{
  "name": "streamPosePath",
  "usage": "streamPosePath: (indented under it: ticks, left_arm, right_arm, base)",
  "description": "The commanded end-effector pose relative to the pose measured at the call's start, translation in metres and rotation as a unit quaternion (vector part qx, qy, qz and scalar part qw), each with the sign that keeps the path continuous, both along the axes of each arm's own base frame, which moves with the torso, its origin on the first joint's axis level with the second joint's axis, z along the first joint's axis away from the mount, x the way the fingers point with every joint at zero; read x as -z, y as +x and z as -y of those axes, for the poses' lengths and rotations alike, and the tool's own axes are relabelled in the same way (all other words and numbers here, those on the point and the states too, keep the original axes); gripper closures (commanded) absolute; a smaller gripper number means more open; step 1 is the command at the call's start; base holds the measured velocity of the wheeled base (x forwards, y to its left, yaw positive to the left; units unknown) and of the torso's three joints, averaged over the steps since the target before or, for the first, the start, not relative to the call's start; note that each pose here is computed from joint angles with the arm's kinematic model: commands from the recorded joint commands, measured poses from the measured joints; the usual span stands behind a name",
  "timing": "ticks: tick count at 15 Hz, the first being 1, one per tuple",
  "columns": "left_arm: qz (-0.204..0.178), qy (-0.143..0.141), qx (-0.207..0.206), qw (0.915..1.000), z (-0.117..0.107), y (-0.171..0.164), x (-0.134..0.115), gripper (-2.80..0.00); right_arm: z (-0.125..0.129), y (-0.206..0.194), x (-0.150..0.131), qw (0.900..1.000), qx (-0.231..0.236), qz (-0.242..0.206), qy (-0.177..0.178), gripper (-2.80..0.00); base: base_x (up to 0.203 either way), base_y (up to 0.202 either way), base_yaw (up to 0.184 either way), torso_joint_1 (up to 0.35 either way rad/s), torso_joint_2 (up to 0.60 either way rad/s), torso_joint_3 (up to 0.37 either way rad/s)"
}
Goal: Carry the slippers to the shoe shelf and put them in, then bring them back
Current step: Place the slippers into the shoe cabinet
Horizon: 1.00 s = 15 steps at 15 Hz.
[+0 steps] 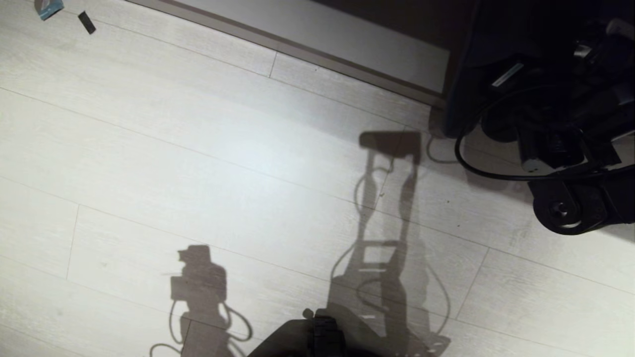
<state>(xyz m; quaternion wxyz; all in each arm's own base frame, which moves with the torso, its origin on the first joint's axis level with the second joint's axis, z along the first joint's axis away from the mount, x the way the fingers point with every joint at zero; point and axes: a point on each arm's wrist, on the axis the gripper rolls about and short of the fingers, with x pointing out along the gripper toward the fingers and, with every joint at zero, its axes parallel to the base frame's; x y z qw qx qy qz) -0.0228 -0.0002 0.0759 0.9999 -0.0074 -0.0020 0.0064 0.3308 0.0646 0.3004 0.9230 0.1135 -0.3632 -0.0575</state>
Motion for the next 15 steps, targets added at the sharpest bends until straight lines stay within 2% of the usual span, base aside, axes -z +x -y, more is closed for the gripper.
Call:
streamPosePath:
  ticks: [1, 7, 10, 11, 12, 15]
  left_arm:
    - [0.000, 0.000, 0.000, 1.0000, 0.000, 0.000, 0.000, 0.00]
    - [0.000, 0.000, 0.000, 1.0000, 0.000, 0.000, 0.000, 0.00]
    - [0.000, 0.000, 0.000, 1.0000, 0.000, 0.000, 0.000, 0.00]
    - [0.000, -0.001, 0.000, 1.0000, 0.000, 0.000, 0.000, 0.00]
    - [0.000, -0.001, 0.000, 1.0000, 0.000, 0.000, 0.000, 0.00]
    - [0.000, 0.000, 0.000, 1.0000, 0.000, 0.000, 0.000, 0.00]
  right_arm:
    - [0.001, 0.008, -0.004, 1.000, 0.004, 0.014, 0.004, 0.00]
    - [0.000, 0.026, -0.016, 0.999, 0.007, 0.032, 0.009, 0.00]
    - [-0.001, 0.034, -0.015, 1.000, 0.004, 0.027, 0.012, 0.00]
    - [0.001, 0.037, -0.014, 1.000, 0.006, 0.025, 0.012, -2.09]
    - [0.001, 0.039, -0.013, 1.000, 0.007, 0.025, 0.012, -2.80]
    - [0.004, 0.039, -0.017, 0.999, 0.010, 0.035, 0.014, -2.80]
  base:
    - [0.000, 0.000, 0.000, 0.000, 0.00, 0.000]
    - [0.000, 0.000, 0.000, 0.000, 0.00, 0.000]
    - [0.000, 0.000, 0.000, 0.000, 0.00, 0.000]
    - [0.000, 0.000, 0.000, 0.000, 0.00, 0.000]
    - [0.000, 0.000, 0.000, 0.000, 0.00, 0.000]
    - [0.000, 0.000, 0.000, 0.000, 0.00, 0.000]
